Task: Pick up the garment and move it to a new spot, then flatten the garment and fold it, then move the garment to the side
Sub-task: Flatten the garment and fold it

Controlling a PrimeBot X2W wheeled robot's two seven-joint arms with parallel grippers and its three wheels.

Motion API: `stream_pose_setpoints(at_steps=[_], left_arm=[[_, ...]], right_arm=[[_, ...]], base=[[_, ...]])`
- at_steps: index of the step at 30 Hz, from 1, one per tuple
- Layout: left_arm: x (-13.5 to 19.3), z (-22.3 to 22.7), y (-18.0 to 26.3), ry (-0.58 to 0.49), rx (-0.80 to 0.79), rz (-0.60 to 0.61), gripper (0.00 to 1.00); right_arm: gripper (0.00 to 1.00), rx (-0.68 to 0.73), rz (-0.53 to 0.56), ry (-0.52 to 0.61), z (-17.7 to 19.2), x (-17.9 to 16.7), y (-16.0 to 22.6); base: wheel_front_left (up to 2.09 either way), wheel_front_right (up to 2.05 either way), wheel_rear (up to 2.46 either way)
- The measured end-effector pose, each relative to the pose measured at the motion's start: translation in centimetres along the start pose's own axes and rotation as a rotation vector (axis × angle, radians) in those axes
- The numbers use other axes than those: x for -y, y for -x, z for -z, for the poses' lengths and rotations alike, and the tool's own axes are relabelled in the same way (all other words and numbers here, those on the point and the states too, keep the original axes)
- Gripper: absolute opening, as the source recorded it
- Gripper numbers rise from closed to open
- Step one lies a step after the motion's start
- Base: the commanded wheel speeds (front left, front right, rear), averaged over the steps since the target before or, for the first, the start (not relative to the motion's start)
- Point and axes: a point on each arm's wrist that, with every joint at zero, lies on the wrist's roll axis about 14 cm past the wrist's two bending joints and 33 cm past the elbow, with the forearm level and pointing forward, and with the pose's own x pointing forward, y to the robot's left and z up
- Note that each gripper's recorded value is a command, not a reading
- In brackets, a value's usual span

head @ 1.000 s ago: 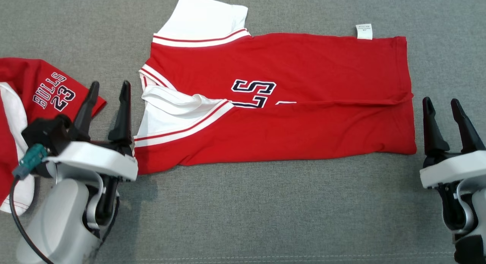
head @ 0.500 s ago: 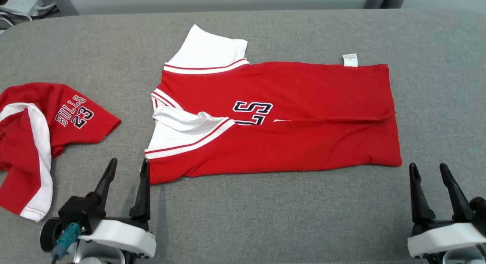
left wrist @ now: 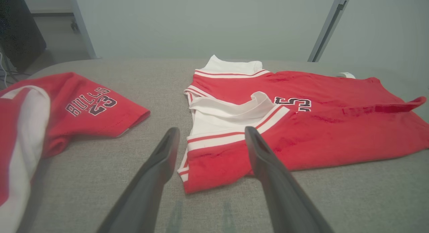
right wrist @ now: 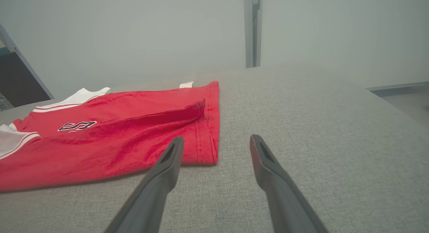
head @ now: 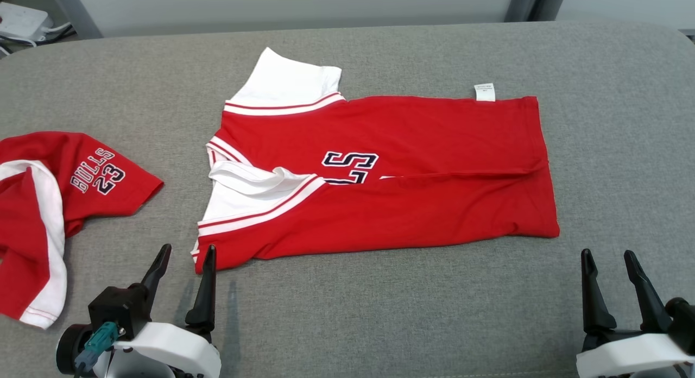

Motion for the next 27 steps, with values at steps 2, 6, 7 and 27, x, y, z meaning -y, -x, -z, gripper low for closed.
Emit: stream_pose_setpoints(at_steps=[2,6,7,27], left_arm=[[0.1,0.6,-0.2,0.005,-0.031,0.005,1.00],[0.1,3.9,-0.9,0.028,-0.165,0.031,1.00],[0.1,4.3,-1.3,0.030,-0.179,0.035,1.00],[-0.5,8.8,-4.4,0.136,-0.337,0.041,1.00]], right_arm=[[1.00,-0.005,0.006,0.000,0.2,0.2,0.0],[1.00,-0.032,0.001,-0.002,0.8,0.5,-1.8],[1.00,-0.037,-0.002,-0.004,0.9,0.5,-2.3],[1.00,-0.273,-0.111,0.007,6.6,-1.4,-6.9]], base=[[0.00,0.00,0.00],[0.00,0.00,0.00],[0.00,0.00,0.00],[0.00,0.00,0.00]])
